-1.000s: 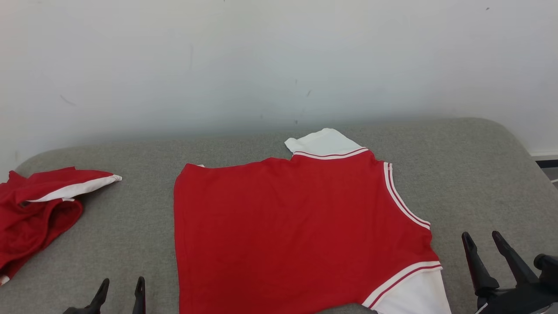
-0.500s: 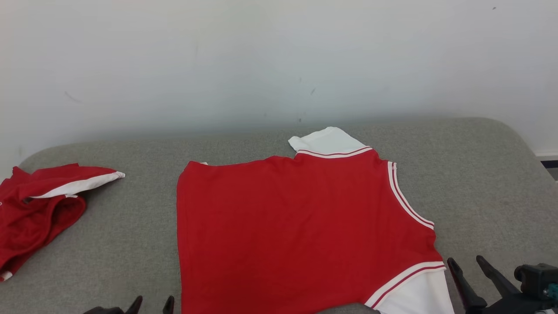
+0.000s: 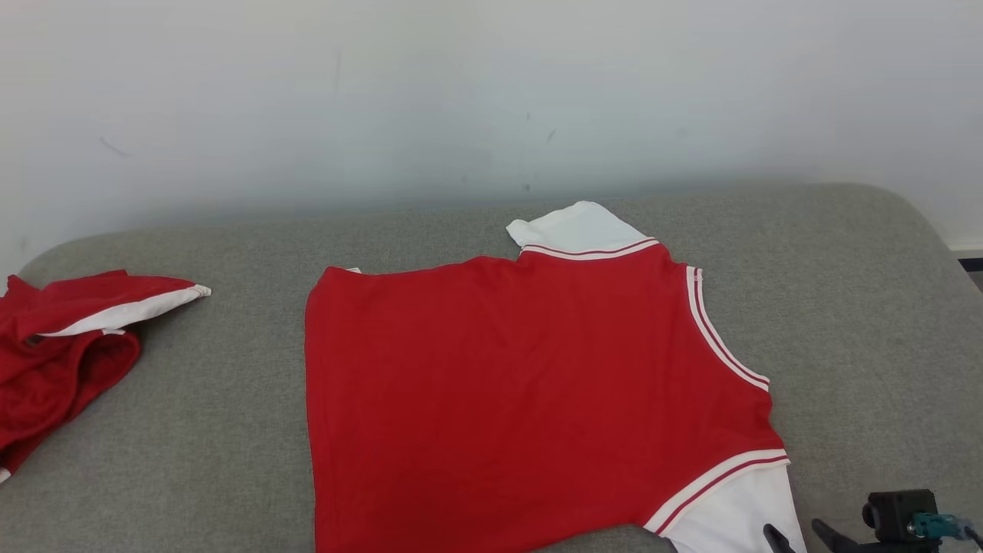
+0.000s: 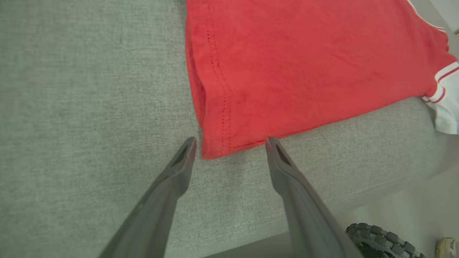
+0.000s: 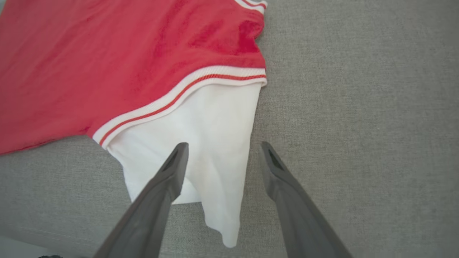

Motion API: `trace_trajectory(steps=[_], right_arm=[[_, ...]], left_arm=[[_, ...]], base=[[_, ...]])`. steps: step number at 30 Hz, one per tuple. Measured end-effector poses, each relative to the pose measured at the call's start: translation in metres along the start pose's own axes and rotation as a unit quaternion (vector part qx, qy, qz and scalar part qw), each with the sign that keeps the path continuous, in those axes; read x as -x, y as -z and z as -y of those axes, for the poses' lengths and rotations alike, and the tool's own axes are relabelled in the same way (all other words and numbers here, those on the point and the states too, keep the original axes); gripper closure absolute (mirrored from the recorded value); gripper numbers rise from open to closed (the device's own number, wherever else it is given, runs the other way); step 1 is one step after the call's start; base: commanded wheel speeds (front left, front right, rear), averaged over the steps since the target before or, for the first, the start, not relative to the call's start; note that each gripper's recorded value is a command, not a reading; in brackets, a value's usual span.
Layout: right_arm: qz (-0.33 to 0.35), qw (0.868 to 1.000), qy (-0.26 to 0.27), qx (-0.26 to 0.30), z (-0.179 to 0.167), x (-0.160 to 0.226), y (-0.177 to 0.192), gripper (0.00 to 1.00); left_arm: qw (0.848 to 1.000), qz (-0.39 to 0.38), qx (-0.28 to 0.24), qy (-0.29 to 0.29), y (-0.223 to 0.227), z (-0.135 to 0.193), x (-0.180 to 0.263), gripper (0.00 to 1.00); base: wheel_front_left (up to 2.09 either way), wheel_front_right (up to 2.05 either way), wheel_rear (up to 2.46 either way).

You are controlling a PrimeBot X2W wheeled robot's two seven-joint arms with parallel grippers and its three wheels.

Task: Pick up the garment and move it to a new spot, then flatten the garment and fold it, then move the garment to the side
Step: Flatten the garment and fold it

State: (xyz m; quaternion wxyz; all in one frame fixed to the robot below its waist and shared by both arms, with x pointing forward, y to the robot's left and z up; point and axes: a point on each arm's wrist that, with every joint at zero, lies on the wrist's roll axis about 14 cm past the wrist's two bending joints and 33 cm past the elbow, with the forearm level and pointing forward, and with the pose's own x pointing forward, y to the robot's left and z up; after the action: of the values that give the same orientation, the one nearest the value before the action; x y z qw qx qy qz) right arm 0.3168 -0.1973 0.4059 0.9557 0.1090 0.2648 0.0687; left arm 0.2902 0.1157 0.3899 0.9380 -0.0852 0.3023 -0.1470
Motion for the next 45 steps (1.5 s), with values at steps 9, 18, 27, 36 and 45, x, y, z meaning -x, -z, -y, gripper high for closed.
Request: trace_trajectory(steps=[9, 18, 27, 36, 45], right_arm=[[-0.09, 0.996, -0.001, -0.003, -0.006, -0.003, 0.04, 0.0], [-0.132, 0.991, -0.001, -0.004, -0.01, -0.009, 0.056, 0.14], [-0.134, 0.991, 0.002, -0.002, -0.008, -0.015, 0.054, 1.0], [-0.106, 0.993, -0.025, -0.035, -0.019, -0.015, 0.037, 1.0], [-0.061, 0.994, -0.055, -0.074, -0.022, -0.007, 0.007, 1.0]], left_arm=[[0.997, -0.074, 0.008, -0.007, 0.031, -0.004, -0.003, 0.0], [0.997, -0.066, 0.03, -0.008, 0.018, -0.002, -0.016, 0.05], [0.997, -0.07, 0.038, -0.014, 0.018, -0.007, -0.021, 1.0], [0.998, -0.053, 0.016, -0.021, 0.012, -0.014, -0.015, 1.0], [0.999, -0.019, -0.011, -0.024, -0.004, -0.017, -0.006, 1.0]], base=[[0.0, 0.0, 0.0], [0.0, 0.0, 0.0], [0.0, 0.0, 0.0], [0.0, 0.0, 0.0], [0.0, 0.0, 0.0]])
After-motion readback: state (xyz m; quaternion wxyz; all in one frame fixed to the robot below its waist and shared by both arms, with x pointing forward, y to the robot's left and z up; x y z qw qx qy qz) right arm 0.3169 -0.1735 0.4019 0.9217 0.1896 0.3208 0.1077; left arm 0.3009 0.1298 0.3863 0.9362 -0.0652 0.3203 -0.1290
